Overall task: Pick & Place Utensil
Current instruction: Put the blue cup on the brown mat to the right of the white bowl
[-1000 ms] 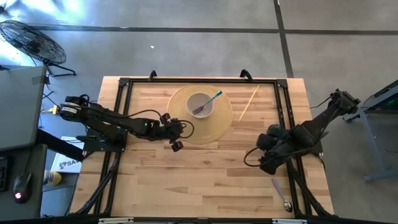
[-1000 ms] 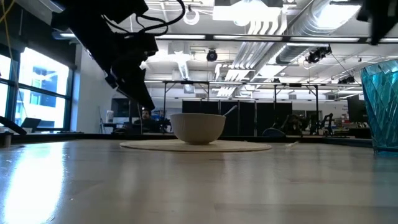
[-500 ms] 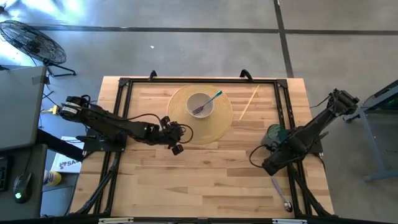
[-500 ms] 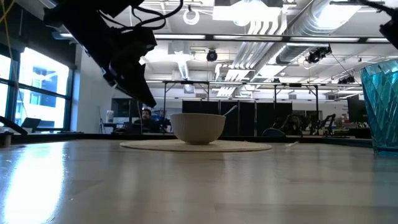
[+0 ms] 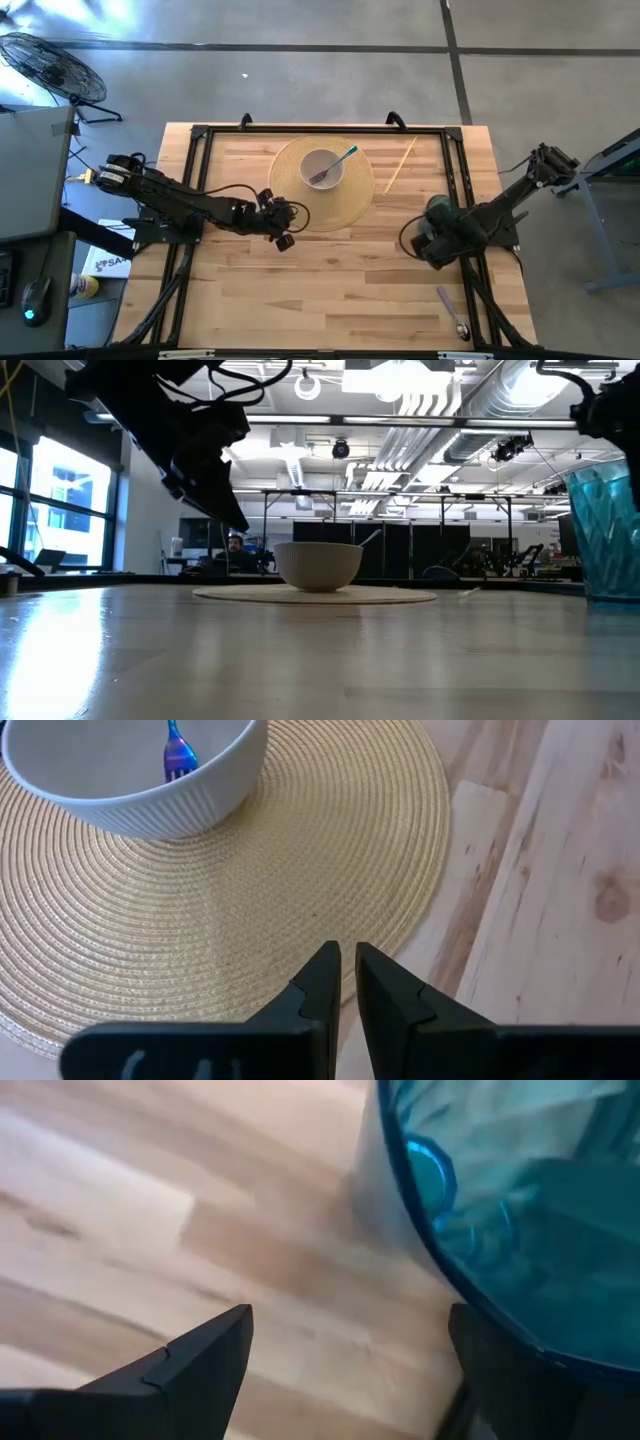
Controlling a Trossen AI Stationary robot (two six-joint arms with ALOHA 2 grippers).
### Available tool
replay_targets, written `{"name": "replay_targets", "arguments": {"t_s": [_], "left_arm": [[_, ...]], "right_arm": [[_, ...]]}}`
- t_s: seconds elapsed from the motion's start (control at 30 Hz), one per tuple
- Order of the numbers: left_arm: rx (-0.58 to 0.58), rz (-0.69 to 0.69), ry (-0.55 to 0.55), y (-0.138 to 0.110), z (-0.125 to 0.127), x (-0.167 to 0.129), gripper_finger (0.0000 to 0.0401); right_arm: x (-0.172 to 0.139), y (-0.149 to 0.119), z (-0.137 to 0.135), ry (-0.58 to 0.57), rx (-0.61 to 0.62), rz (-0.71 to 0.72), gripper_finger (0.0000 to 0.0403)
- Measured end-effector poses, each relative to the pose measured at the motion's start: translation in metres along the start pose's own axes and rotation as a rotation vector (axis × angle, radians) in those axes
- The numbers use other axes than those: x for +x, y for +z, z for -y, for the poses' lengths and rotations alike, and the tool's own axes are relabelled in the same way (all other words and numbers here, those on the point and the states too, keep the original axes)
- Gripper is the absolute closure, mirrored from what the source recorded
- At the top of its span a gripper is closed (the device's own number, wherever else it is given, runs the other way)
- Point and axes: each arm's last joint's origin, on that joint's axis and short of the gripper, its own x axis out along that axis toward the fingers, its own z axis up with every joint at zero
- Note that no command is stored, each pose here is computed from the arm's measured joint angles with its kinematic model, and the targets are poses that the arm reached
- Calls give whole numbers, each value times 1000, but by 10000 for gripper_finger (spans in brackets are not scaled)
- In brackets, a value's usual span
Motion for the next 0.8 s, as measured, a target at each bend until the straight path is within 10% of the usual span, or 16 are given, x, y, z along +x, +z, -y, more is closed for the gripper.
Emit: {"name": "replay_targets", "arguments": {"t_s": [0.47,0.8], "left_arm": [[-35,-26,29,-15,-4,3,369],[-35,-23,-51,-39,18,-10,369]], "right_arm": [[7,-2,-21,122,63,135,82],[55,-36,-49,-107,59,147,99]]}}
